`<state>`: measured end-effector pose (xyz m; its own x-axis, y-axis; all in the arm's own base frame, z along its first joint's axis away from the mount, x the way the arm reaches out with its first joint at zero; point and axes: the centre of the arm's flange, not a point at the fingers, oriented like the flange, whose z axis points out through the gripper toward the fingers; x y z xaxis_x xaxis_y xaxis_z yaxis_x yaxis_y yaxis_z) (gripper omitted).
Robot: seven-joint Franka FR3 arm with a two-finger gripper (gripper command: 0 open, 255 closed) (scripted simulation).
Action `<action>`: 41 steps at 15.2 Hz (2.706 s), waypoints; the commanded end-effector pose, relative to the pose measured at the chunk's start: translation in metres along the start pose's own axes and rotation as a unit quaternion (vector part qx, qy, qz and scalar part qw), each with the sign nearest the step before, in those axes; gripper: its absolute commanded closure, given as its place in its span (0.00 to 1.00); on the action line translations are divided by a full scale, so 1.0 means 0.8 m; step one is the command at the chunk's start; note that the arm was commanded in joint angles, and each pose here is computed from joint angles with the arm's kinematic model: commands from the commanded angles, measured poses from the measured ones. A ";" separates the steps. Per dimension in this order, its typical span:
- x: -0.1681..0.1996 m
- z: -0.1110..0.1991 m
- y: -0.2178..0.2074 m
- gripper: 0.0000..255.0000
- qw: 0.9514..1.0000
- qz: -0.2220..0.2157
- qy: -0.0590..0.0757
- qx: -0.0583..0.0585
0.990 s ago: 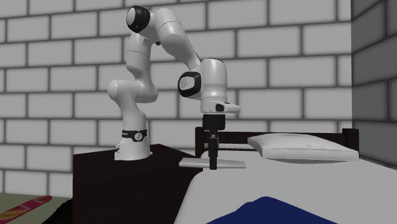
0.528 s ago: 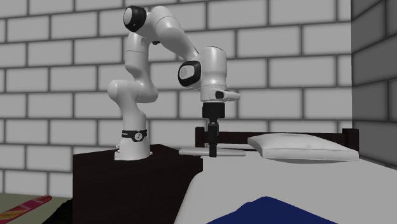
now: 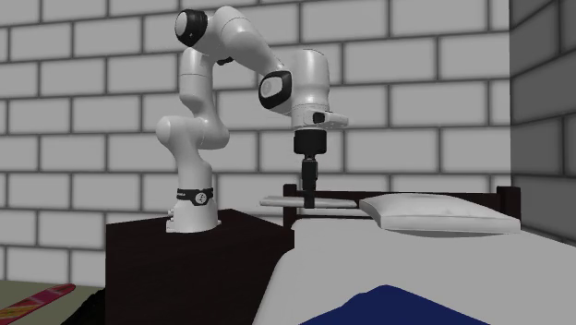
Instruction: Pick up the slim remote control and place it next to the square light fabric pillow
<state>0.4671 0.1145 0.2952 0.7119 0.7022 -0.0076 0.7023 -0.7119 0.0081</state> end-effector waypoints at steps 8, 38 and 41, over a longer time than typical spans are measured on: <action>0.000 -0.056 0.001 1.00 1.000 0.000 0.000 0.000; 0.404 -0.036 -0.133 1.00 1.000 0.000 0.000 0.000; 0.405 -0.016 -0.133 1.00 1.000 0.000 0.000 0.000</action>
<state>0.6218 0.4184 0.3092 0.7120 0.7022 -0.0086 0.7022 -0.7119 0.0077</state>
